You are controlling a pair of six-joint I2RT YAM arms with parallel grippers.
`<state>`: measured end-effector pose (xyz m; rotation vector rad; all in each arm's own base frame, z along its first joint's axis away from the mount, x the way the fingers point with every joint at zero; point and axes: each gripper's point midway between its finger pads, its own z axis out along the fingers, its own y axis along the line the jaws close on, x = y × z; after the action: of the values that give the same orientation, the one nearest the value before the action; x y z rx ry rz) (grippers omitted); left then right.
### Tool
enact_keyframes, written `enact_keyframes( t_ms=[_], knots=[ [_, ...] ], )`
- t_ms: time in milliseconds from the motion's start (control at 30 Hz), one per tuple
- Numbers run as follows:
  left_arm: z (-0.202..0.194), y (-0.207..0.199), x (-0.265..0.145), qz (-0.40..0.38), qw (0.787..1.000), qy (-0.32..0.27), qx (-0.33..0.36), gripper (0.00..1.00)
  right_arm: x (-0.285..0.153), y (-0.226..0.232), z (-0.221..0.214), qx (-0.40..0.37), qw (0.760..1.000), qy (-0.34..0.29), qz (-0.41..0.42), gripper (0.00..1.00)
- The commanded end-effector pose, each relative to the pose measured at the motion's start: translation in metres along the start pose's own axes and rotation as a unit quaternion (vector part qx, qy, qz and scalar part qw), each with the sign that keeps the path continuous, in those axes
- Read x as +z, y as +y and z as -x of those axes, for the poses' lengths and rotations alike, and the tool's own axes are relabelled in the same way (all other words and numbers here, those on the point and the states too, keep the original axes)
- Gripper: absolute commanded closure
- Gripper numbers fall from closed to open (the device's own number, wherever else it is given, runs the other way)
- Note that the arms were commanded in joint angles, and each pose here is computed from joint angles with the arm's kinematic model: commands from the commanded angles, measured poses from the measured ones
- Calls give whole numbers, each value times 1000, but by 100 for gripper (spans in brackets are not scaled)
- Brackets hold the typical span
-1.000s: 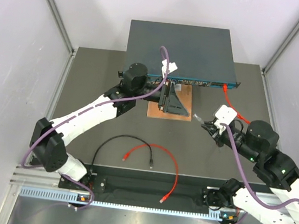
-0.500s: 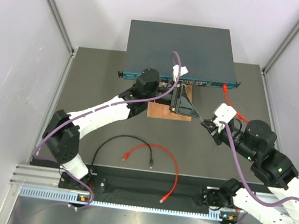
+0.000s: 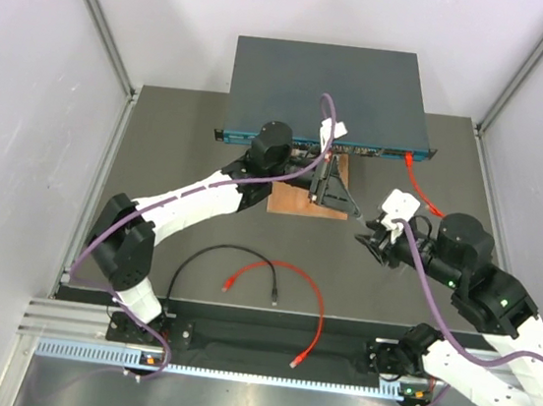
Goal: Insert the plug into the switch port
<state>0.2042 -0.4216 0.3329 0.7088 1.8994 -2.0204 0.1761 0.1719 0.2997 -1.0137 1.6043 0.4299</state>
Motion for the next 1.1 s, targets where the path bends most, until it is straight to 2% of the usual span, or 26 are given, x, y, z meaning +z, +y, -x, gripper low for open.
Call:
enact_keyframes(
  t_ms=[0,133,267,467,600,633,700,767,833,867,900,1000,1067],
  knots=[
    [-1,-21,-4,-50,995,38,81,100,-8,32,9,37,995,-4,92,66],
    [-14,-15,-7,-50,992,74,91,100,-11,43,8,74,990,-4,123,71],
    [-15,-15,-8,-49,990,85,106,100,-10,60,-5,123,978,20,169,74],
    [-13,-17,-6,-42,990,79,111,100,-7,54,-8,169,973,14,159,82],
    [-13,-19,-5,-39,990,74,114,100,-3,52,-10,186,970,13,154,83],
    [-13,-20,-5,-39,990,73,114,100,-3,51,-10,189,970,11,153,85],
    [-13,-21,-4,-39,990,72,116,100,-2,50,-11,196,969,8,153,97],
    [-13,-22,-3,-39,990,71,117,98,-2,47,-9,199,969,3,145,100],
    [-9,-20,-1,-30,991,61,114,83,-3,44,-7,214,967,1,138,100],
    [-6,-18,-2,-25,992,55,113,62,-3,40,-7,220,967,0,129,100],
    [4,-19,-1,-15,992,38,120,54,-3,38,-7,230,965,-1,124,100],
    [30,-18,-11,6,992,4,127,35,-6,30,-4,251,962,-7,106,100],
    [52,-19,-23,16,989,-26,143,27,-7,21,-4,274,958,-10,88,100]
  ],
)
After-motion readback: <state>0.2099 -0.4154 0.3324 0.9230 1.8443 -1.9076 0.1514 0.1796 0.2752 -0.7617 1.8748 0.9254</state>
